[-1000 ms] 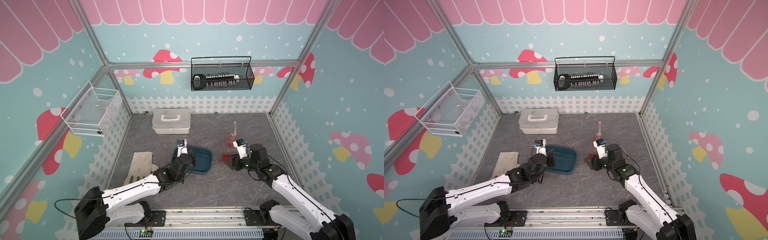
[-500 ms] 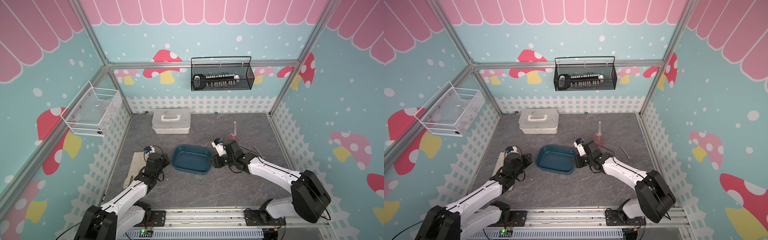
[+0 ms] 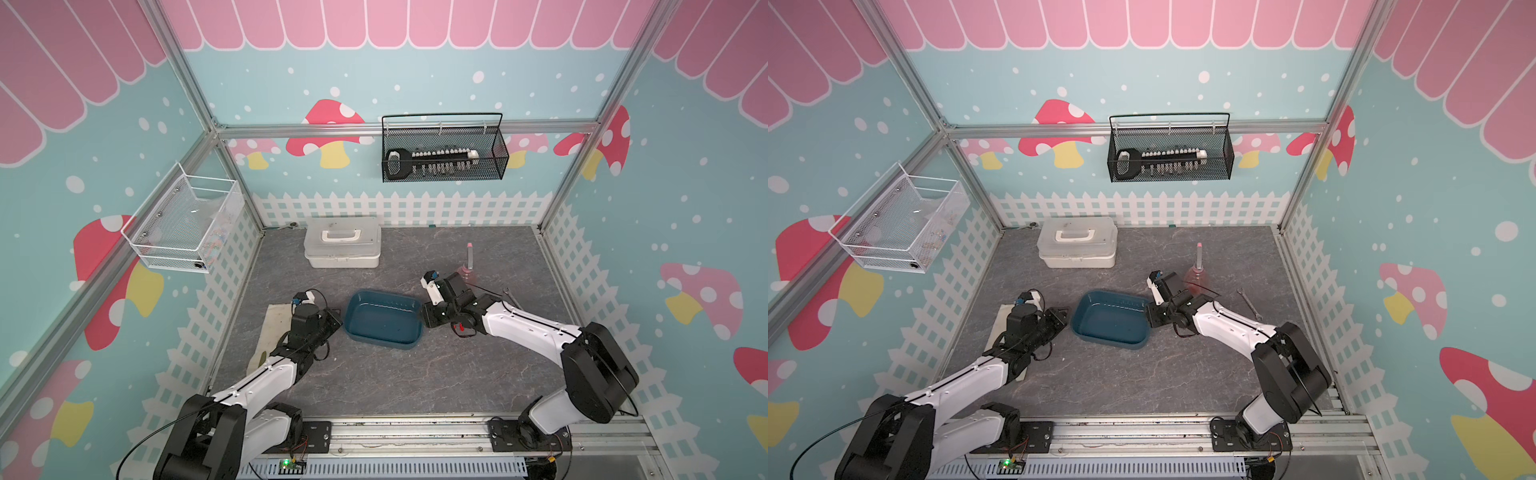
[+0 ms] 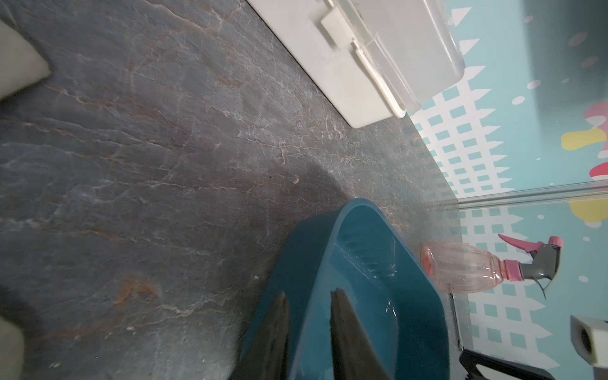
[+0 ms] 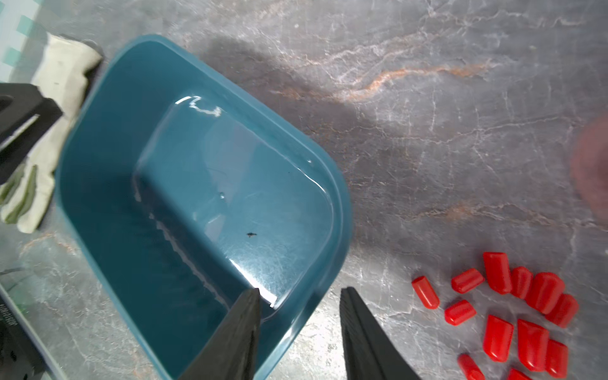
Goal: Take the screw protection sleeves out of the storage box
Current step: Adjust the storage box at the center of the board.
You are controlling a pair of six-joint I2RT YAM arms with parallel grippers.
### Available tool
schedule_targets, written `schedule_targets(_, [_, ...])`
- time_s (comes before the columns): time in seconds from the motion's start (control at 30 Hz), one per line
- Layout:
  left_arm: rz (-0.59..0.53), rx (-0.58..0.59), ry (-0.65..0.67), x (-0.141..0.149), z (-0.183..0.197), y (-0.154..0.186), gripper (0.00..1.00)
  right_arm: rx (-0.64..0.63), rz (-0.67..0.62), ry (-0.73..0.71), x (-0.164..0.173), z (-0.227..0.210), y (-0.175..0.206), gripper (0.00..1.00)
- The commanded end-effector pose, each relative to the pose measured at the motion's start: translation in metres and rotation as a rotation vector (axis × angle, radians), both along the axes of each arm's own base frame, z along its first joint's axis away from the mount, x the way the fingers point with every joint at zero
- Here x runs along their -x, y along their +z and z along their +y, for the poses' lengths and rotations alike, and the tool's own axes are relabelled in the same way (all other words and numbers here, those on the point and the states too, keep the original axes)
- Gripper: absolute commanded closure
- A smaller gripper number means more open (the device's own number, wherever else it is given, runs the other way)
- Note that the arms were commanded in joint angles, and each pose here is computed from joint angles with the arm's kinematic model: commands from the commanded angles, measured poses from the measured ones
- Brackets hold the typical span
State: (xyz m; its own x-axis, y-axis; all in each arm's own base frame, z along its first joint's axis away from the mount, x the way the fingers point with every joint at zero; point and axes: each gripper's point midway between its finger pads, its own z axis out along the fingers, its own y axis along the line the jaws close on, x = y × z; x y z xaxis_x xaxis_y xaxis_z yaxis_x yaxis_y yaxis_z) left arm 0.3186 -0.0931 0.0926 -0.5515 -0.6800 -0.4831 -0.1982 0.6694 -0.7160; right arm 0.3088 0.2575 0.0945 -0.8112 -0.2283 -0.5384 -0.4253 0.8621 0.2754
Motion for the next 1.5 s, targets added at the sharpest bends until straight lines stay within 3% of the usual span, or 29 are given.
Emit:
schedule_targets(0.0, [-0.017,0.030,-0.014,-0.003,-0.003,0.004,0.75,0.064,0.059,-0.011,0.002,-0.003,-0.013,0.57])
schedule_targets(0.33, [-0.012,0.046,-0.023,-0.006,-0.004,0.001,0.75,0.065,0.061,-0.012,-0.009,0.005,-0.018,0.59])
schedule_targets(0.53, [-0.006,0.052,-0.028,-0.008,-0.005,-0.002,0.74,0.093,0.050,-0.003,-0.022,0.011,-0.019,0.66])
schedule_targets(1.47, [0.002,0.051,-0.034,-0.010,-0.006,-0.004,0.74,0.295,-0.058,0.061,-0.088,0.025,-0.020,0.66])
